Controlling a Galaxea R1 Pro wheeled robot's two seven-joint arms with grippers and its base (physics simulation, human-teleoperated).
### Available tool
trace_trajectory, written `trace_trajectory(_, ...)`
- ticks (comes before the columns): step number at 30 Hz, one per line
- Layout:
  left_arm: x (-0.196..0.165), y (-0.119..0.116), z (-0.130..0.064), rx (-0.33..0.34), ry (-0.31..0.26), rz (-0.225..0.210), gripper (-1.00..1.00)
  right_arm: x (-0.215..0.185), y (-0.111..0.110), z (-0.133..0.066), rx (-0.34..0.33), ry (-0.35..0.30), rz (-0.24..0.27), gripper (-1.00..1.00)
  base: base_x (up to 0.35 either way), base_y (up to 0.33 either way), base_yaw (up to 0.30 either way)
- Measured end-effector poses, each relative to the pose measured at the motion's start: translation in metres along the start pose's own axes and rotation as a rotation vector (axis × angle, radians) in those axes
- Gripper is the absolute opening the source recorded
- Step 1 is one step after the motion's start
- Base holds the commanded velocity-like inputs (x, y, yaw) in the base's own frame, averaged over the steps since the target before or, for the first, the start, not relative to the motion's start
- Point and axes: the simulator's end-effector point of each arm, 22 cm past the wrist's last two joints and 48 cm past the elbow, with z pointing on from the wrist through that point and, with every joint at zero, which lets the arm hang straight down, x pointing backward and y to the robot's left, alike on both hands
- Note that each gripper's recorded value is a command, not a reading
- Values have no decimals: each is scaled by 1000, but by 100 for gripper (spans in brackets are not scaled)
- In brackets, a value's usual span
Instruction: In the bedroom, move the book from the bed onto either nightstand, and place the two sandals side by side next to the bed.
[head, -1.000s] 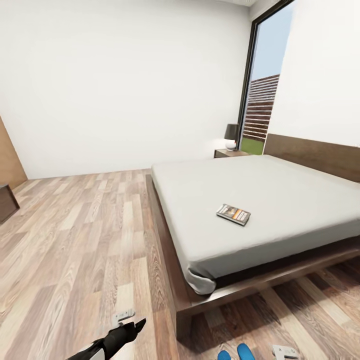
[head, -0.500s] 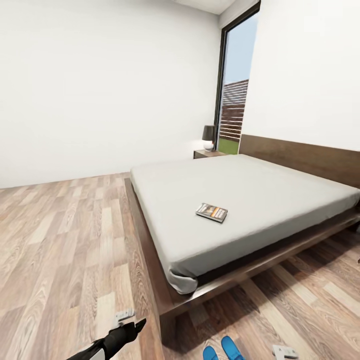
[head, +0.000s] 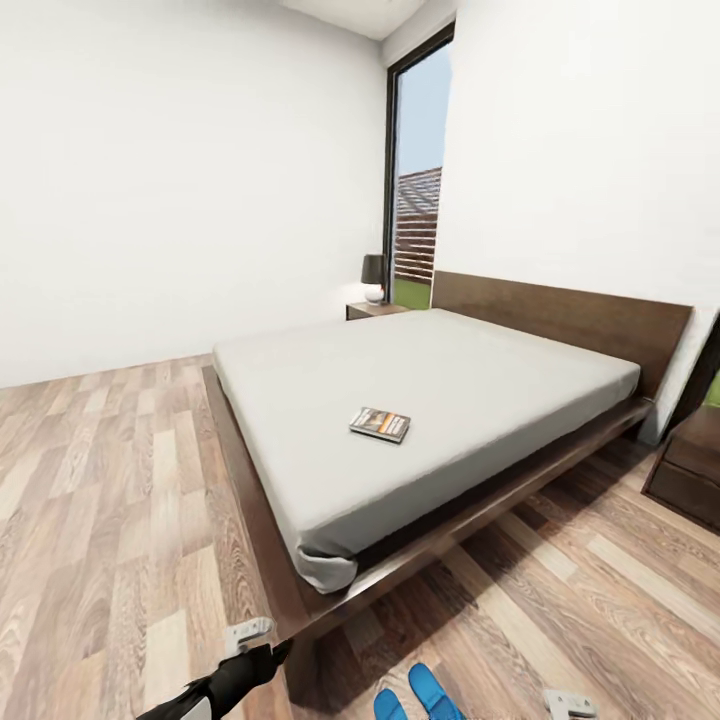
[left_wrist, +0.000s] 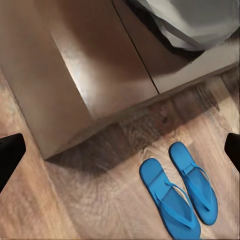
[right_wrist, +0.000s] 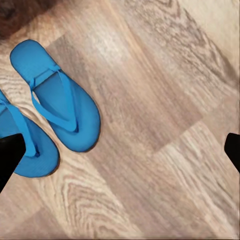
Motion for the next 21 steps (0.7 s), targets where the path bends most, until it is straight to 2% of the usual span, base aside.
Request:
trace_trajectory(7, 0, -8, 1, 10, -3, -3, 100, -2, 0, -1, 0, -5, 0, 100, 0, -175, -280)
trace_trajectory(21, -4, -11, 0, 15, -12, 0, 100, -7, 1, -3, -2, -15, 0, 100, 0, -13, -280)
